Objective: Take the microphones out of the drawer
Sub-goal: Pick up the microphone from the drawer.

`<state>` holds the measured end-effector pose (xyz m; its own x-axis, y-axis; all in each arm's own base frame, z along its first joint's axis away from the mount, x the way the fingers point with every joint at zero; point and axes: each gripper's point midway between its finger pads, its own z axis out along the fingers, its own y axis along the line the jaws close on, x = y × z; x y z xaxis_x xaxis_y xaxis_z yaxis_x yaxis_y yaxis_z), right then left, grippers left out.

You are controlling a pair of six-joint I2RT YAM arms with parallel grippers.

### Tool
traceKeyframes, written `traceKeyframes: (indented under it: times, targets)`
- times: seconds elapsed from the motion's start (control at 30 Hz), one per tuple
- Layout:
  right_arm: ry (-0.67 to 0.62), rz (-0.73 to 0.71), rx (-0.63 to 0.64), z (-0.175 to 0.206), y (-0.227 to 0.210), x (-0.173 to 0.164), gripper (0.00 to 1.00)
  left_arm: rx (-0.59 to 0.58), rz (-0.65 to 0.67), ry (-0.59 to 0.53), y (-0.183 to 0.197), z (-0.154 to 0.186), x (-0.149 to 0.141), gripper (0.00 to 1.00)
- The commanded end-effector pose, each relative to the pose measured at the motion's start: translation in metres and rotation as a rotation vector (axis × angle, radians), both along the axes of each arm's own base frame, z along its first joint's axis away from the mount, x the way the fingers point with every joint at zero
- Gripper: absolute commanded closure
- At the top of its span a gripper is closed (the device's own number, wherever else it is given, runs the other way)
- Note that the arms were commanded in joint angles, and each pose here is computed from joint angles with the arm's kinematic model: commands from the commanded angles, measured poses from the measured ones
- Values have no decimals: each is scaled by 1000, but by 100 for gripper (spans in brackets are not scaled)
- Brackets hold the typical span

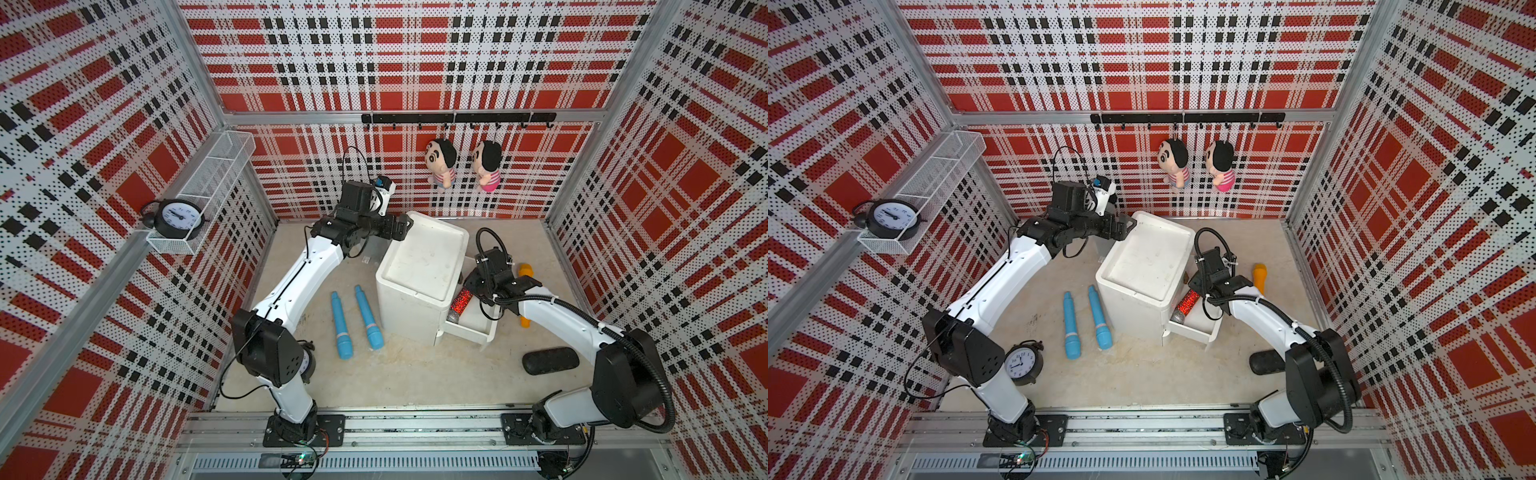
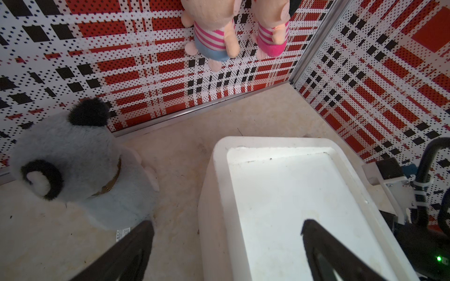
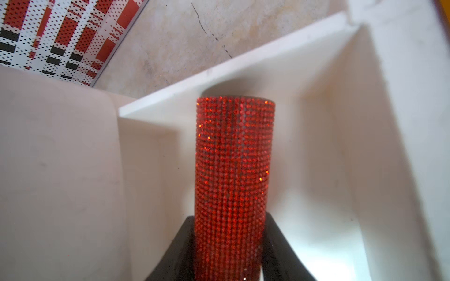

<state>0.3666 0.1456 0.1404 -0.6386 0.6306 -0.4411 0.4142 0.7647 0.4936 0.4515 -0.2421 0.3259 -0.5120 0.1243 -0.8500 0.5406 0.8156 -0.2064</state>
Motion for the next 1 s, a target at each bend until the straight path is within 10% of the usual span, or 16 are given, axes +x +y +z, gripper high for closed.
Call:
traceKeyframes:
  times: [0.0, 0.97]
  targets:
    - [-34, -19, -10, 12, -4, -4, 93, -20, -6, -18, -1, 6, 0, 2]
    - [-402, -54, -250, 124, -32, 14, 100, -22, -8, -8, -1, 2, 2, 2]
